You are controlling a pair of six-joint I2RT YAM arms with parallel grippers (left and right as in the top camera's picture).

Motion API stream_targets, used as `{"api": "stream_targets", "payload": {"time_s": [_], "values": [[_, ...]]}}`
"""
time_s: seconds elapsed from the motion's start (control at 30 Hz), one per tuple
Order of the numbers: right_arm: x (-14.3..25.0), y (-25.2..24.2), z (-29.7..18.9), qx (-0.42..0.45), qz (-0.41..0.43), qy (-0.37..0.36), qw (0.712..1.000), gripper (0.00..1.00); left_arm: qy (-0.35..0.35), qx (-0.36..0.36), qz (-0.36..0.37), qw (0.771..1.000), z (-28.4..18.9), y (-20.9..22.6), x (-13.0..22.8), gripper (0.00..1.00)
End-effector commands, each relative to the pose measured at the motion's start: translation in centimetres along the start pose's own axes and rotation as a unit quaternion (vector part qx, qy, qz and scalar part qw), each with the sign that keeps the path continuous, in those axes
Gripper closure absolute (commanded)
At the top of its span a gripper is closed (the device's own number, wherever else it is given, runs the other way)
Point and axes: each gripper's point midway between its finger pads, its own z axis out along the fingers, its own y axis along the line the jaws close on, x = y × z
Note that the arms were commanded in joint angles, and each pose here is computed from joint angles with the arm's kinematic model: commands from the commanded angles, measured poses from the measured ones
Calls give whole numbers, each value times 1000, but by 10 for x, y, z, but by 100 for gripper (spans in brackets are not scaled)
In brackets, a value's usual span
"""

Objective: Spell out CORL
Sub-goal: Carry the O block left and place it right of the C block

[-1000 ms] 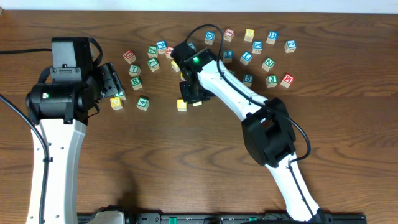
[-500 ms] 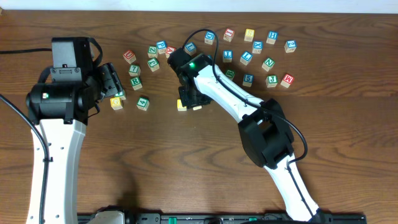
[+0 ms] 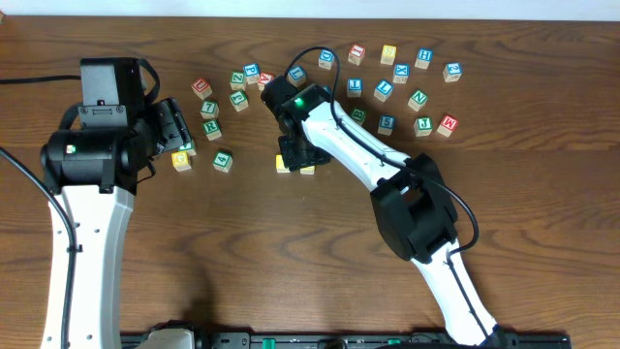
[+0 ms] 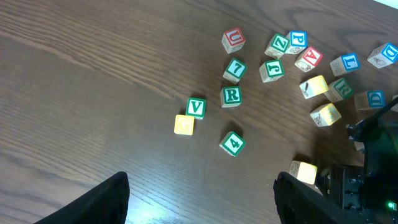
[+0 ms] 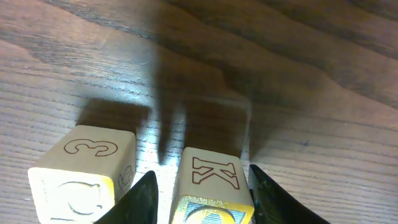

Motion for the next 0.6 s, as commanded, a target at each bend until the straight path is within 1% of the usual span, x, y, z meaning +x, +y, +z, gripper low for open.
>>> {"api": "stream_targets", "payload": {"time_s": [0.0,0.33,0.57], "values": [[-3,4,-6,-3,-7,-5,1000,60,5,-11,2,1000,5,4,1,27],[-21,-3,-29,-11,-7,-24,1000,59,5,-11,2,1000,5,4,1,27],[-37,-1,-65,-23,-16,-54,998,58,3,-10,2,1000,5,4,0,27]]}}
